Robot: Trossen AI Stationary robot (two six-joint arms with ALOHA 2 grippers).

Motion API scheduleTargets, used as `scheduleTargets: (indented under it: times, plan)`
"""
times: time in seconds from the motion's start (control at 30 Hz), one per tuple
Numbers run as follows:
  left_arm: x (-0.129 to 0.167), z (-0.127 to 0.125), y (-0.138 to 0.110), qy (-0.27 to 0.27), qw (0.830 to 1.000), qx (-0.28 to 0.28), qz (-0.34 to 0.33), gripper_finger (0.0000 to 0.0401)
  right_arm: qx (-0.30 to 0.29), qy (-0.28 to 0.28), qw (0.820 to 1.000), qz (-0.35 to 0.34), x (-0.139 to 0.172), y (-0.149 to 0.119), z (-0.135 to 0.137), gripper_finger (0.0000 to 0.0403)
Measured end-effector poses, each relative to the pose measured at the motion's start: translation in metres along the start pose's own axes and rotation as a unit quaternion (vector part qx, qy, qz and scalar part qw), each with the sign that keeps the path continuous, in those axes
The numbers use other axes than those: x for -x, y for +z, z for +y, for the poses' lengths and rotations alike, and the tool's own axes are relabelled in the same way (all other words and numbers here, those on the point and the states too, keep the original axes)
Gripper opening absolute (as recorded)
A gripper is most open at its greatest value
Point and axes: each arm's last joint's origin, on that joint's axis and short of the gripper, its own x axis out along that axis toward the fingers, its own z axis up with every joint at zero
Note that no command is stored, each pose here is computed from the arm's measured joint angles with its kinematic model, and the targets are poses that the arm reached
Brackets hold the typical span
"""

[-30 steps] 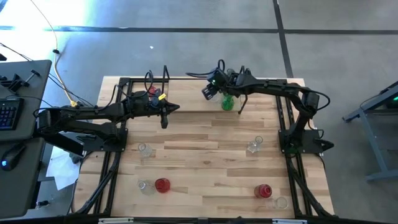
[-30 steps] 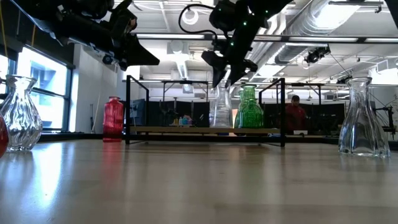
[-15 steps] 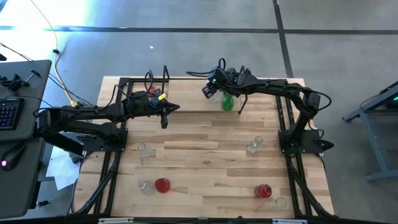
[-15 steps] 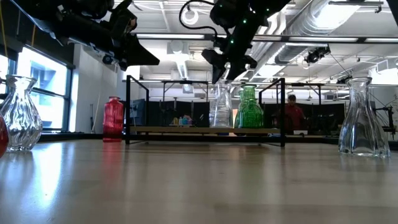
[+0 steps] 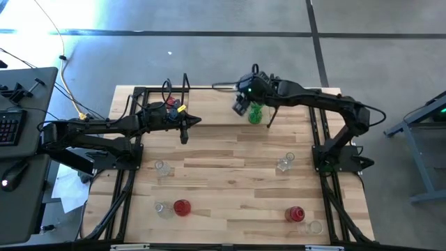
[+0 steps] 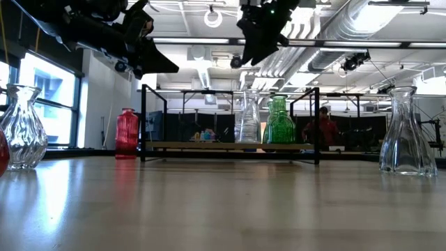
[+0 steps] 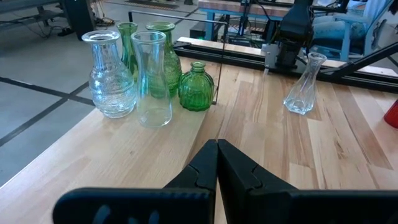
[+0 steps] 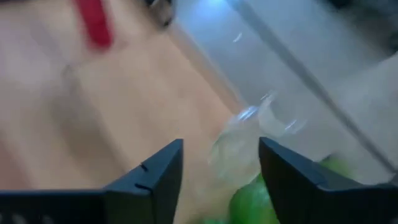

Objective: Sort vases onto shelf
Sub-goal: Put the top right transparent vase aligned with the other transparent vase on the shelf

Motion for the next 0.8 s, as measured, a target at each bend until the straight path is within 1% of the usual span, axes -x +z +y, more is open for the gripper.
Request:
scheduleTargets:
  times: [0.07,0.17,0.27,0.37,0.43,0.63,0.8]
  plan:
    - [0.000,0.000,0.000,0.000,1.000,0.000,0.000,0.0000,0.017,0.019,0.999,0.046,-0.001,-0.010,0.006,0.0160]
    - [0.000,0.000,0.000,0.000,1.000,0.000,0.000,0.0000,0.031,0.022,0.995,0.091,-0.006,-0.020,0.016,0.0107]
    - [0.000,0.000,0.000,-0.001,1.000,0.000,-0.001,0.0000,0.040,0.019,0.994,0.101,-0.014,-0.023,0.024,0.0055]
    - [0.000,0.000,0.000,-0.001,1.000,0.000,-0.001,0.0000,0.050,0.014,0.992,0.111,-0.025,-0.025,0.028,0.0012]
    - [0.000,0.000,0.000,-0.001,1.000,0.001,0.000,0.0000,0.057,0.008,0.991,0.123,-0.035,-0.028,0.030,0.0005]
    - [0.000,-0.003,0.000,-0.007,1.000,-0.001,0.000,0.0000,0.065,-0.013,0.986,0.156,-0.061,-0.037,0.032,0.0018]
    - [0.000,-0.005,0.000,-0.010,1.000,-0.002,0.001,0.0000,0.074,-0.041,0.982,0.170,-0.075,-0.042,0.032,0.0006]
